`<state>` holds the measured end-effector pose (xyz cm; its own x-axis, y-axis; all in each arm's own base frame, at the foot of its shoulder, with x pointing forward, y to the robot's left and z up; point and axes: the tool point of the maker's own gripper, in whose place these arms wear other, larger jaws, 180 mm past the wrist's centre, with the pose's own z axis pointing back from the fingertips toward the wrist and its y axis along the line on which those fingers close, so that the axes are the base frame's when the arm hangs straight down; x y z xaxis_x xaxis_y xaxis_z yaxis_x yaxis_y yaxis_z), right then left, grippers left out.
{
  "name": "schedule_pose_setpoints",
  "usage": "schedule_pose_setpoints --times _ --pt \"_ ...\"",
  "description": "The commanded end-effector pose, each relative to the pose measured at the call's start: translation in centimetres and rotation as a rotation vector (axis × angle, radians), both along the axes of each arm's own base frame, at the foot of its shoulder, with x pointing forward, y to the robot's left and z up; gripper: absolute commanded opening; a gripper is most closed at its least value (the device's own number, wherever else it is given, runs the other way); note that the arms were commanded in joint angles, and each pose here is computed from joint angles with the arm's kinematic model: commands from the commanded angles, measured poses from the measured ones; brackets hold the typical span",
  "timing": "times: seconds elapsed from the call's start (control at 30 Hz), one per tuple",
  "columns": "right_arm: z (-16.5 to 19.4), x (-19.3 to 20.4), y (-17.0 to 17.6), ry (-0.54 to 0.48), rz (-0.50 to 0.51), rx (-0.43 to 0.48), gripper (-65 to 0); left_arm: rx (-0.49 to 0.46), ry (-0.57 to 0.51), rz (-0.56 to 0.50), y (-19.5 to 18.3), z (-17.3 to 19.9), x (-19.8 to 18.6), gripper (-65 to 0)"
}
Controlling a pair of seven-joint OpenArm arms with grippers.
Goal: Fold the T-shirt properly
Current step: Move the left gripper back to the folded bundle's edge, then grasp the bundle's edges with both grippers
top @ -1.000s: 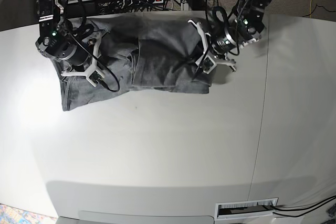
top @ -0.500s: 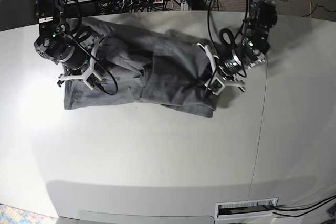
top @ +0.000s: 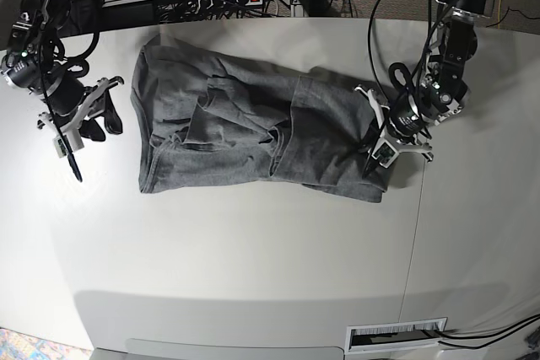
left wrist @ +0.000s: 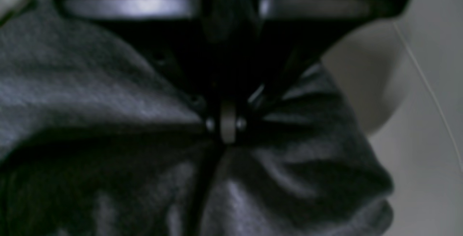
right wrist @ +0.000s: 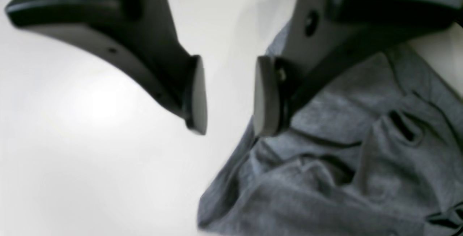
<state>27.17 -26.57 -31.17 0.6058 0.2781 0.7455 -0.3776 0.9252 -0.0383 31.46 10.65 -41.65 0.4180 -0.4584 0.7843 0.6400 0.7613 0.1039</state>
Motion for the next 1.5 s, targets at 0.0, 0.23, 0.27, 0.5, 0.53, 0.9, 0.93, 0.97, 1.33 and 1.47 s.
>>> schedule_pose_setpoints --times 0.0,0.23,0.27,0.5,0.53,0.9,0.93,0.97,1.33,1.47 --pt "1.0 0.7 -0.3 -0.039 -0.002 0.025 -41.6 0.209 0.176 -0.018 3.2 -4.1 -3.1 -65.0" --pt "-1.1 1.7 -0.4 0.053 -0.064 0.267 -41.3 0.166 0.186 -0.031 2.5 -3.9 -3.3 -65.0" --pt "-1.3 1.9 -0.4 0.067 -0.068 0.295 -41.3 0.166 0.186 -0.031 2.5 -3.9 -3.3 -65.0" --pt "-2.8 2.6 0.3 0.142 -0.077 0.423 -41.3 0.165 0.186 -0.031 2.5 -3.9 -3.3 -65.0" --pt "-3.2 2.7 0.7 0.162 -0.067 0.431 -41.3 0.164 0.186 -0.032 2.4 -3.9 -3.3 -65.0" --pt "-6.9 3.8 5.8 0.332 0.063 0.452 -41.3 0.161 0.195 -0.032 2.2 -4.2 -3.7 -65.0" --pt "-7.0 3.9 6.2 0.335 0.066 0.46 -41.3 0.161 0.194 -0.032 2.2 -4.2 -3.7 -65.0" --pt "-7.1 3.9 6.7 0.335 0.069 0.471 -41.3 0.16 0.194 -0.032 2.2 -4.2 -3.7 -65.0" --pt "-8.4 2.6 11.2 0.428 0.138 0.532 -48.6 0.143 0.199 -0.043 1.6 -4.2 -3.9 -65.0" --pt "-7.0 3.0 11.3 0.429 0.164 0.565 -65.0 0.075 0.234 -0.093 0.2 -4.0 -4.8 -65.0"
